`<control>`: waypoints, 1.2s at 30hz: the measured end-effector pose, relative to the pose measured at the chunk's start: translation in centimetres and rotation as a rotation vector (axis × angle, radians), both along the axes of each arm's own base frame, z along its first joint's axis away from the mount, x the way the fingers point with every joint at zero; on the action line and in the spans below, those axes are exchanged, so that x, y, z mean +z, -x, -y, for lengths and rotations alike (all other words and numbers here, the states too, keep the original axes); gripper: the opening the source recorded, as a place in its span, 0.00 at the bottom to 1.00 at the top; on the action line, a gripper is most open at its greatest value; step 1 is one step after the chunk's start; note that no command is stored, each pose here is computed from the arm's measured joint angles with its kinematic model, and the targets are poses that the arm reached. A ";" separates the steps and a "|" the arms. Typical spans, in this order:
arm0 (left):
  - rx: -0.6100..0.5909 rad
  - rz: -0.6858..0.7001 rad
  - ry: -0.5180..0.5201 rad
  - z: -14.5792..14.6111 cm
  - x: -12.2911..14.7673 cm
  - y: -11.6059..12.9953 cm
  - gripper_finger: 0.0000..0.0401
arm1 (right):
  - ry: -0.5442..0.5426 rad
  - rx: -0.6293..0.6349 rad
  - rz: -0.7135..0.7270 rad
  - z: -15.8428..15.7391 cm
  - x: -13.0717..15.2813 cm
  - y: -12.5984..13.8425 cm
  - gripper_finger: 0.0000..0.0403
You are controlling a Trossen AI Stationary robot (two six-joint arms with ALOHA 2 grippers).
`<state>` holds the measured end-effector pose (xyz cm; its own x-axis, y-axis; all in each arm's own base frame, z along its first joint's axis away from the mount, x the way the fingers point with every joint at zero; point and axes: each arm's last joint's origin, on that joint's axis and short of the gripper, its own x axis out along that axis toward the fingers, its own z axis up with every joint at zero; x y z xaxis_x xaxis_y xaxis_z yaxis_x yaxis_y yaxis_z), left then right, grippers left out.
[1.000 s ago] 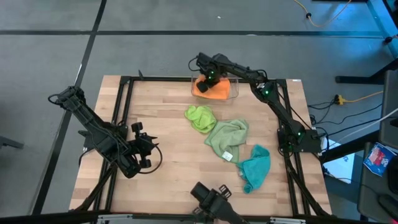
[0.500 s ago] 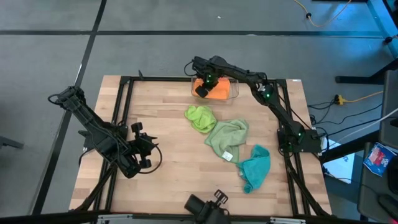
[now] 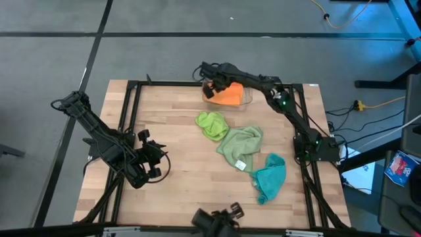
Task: Fold microfiber towels
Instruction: Put the orange microfiber towel into the transparent bin, then fold the light green microfiber towel
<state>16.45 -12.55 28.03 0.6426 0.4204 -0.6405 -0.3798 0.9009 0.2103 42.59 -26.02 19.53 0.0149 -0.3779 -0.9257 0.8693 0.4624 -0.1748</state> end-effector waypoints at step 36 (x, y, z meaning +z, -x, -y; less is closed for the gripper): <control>0.000 -0.066 -0.063 -0.5 -2.3 0.5 0.26 | -0.284 0.335 -0.140 -1.6 -1.3 1.1 0.11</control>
